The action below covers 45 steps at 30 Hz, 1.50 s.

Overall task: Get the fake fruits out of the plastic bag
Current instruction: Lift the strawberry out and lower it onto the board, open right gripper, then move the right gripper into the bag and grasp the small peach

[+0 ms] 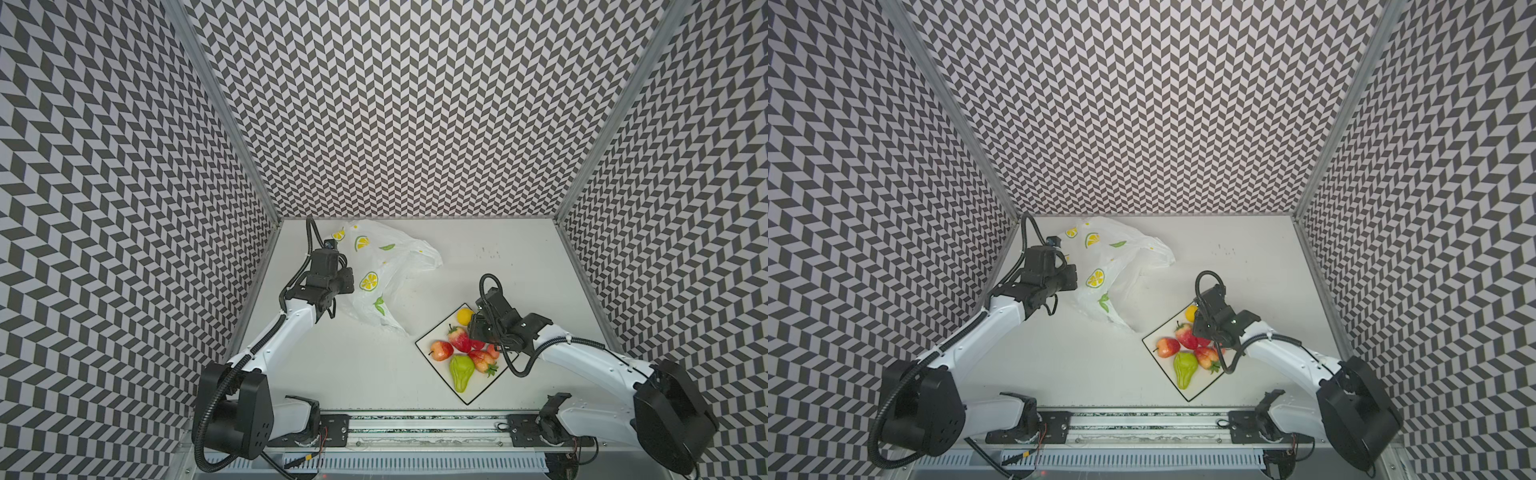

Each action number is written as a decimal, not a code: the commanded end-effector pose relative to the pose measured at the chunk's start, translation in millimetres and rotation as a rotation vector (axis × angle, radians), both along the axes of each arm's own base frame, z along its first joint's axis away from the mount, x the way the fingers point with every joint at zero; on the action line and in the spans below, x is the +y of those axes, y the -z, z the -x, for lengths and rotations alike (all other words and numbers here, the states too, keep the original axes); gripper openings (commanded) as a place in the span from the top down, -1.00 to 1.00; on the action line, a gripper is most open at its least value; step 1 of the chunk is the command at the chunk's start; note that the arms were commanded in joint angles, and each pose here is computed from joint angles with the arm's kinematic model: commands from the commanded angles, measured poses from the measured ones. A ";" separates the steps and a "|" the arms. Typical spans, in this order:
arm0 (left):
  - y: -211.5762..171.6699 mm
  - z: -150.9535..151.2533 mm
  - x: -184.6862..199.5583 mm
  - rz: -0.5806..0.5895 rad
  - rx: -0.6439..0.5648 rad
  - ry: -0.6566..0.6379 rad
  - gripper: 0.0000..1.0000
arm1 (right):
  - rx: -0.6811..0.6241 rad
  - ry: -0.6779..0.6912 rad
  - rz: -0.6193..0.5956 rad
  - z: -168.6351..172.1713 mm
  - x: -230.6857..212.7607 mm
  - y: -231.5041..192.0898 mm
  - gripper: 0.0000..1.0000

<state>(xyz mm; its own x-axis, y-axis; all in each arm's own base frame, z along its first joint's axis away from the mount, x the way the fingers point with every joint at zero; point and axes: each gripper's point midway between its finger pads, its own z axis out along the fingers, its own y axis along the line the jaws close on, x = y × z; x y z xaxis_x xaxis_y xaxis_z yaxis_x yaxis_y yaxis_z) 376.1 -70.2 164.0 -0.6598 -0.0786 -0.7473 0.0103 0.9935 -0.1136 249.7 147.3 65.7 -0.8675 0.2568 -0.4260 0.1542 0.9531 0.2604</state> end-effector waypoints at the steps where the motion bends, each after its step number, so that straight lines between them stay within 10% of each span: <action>1: -17.1 -7.4 -2.0 0.000 -0.039 -0.003 1.00 | -0.046 0.000 -0.021 -8.8 3.1 -17.4 -0.31; 12: -18.9 -8.6 -2.9 0.003 -0.045 0.000 1.00 | -0.176 -0.030 -0.085 -18.6 9.7 -85.5 -0.32; 18: -17.4 -8.2 -3.3 0.004 -0.042 0.002 1.00 | -0.406 -0.265 -0.362 -33.4 71.0 -145.4 -0.13; 25: -17.7 -8.1 -3.3 0.012 -0.045 -0.002 1.00 | -0.373 -0.415 -0.498 -57.2 144.6 -147.3 -0.01; 45: -15.7 -7.8 -6.7 0.031 -0.032 -0.006 1.00 | -0.117 -0.006 -0.904 -147.7 247.1 -70.0 0.18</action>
<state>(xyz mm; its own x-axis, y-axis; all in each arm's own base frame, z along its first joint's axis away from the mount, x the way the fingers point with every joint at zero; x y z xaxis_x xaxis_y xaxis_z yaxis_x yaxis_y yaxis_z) 378.6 -73.5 167.1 -0.6566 -0.0953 -0.7482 0.0050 0.9914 -0.1307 379.2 380.9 114.9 -0.8730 0.4407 -0.2091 0.0449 0.4995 0.8652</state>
